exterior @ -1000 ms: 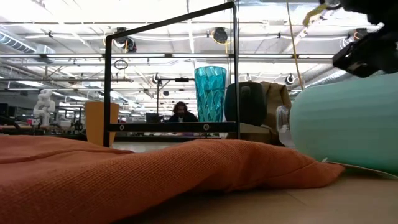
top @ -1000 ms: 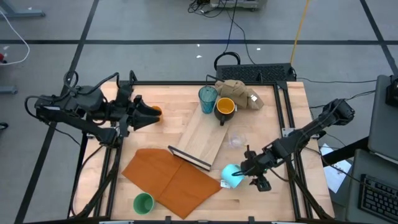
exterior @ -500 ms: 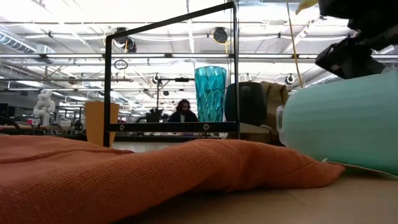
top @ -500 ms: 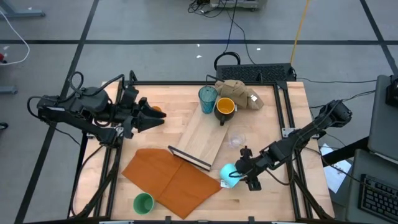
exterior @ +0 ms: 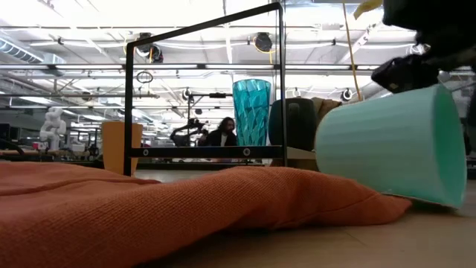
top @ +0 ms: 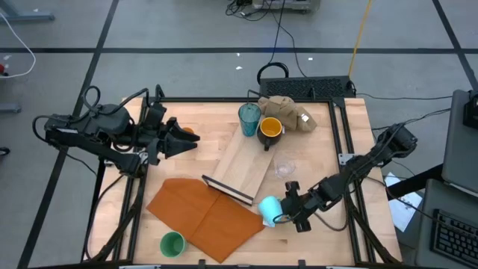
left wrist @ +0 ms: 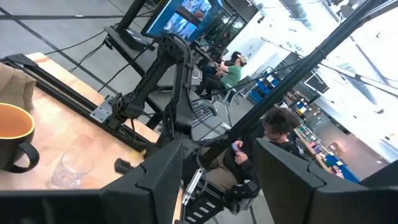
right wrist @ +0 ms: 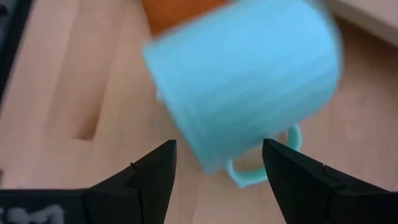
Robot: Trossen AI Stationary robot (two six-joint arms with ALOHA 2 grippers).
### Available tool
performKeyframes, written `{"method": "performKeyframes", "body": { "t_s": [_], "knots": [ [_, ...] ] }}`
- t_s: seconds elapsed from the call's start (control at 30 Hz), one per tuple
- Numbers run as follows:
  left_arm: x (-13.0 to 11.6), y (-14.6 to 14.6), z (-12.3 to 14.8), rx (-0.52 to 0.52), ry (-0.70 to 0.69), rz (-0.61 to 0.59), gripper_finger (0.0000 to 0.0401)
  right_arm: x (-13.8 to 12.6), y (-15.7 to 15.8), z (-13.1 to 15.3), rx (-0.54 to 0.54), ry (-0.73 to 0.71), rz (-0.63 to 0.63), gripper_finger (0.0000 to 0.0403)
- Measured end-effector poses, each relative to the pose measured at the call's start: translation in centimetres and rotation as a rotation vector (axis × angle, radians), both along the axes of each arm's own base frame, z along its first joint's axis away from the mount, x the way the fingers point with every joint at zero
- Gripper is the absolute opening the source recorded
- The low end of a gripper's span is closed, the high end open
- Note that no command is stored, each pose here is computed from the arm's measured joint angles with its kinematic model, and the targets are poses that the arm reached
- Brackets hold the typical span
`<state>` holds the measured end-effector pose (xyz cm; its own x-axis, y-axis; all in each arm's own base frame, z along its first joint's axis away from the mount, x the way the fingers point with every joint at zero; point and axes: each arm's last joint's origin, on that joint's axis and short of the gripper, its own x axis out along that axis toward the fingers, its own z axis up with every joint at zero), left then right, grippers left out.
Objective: Stack small to large cups/mugs on shelf
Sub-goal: Put the light blue mug on the shelf
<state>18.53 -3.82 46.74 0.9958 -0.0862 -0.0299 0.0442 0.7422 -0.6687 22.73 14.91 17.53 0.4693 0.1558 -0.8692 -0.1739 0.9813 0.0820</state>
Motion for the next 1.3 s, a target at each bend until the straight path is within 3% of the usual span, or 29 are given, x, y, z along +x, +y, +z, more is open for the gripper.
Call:
{"method": "performKeyframes", "body": {
  "t_s": [0.17, 0.5, 0.6, 0.8, 1.1, 1.3],
  "knots": [
    [0.0, 0.0, 0.3, -0.018, -0.033, -0.014, 0.0198, 0.4, 0.9, -1.3, -0.049, -0.02, -0.004, 0.0222],
    [0.0, 0.0, 0.4, -0.033, -0.041, -0.015, 0.0198, 1.2, 0.9, -1.0, -0.082, -0.142, -0.1, 0.0167],
    [0.0, 0.0, 0.4, -0.037, -0.039, -0.015, 0.0198, 1.2, 0.8, -1.0, -0.095, -0.152, -0.115, 0.0129],
    [0.0, 0.0, 0.4, -0.054, -0.038, -0.014, 0.0198, 1.5, 0.4, -0.9, -0.073, -0.145, -0.141, 0.0012],
    [0.0, 0.0, 0.4, -0.052, -0.038, -0.014, 0.0198, 1.5, 0.2, -0.4, 0.058, -0.054, -0.199, 0.0003],
    [0.0, 0.0, 0.4, -0.021, -0.039, -0.014, 0.0198, -0.2, -0.8, 1.7, 0.071, 0.085, -0.2, 0.0002]
  ]
}}
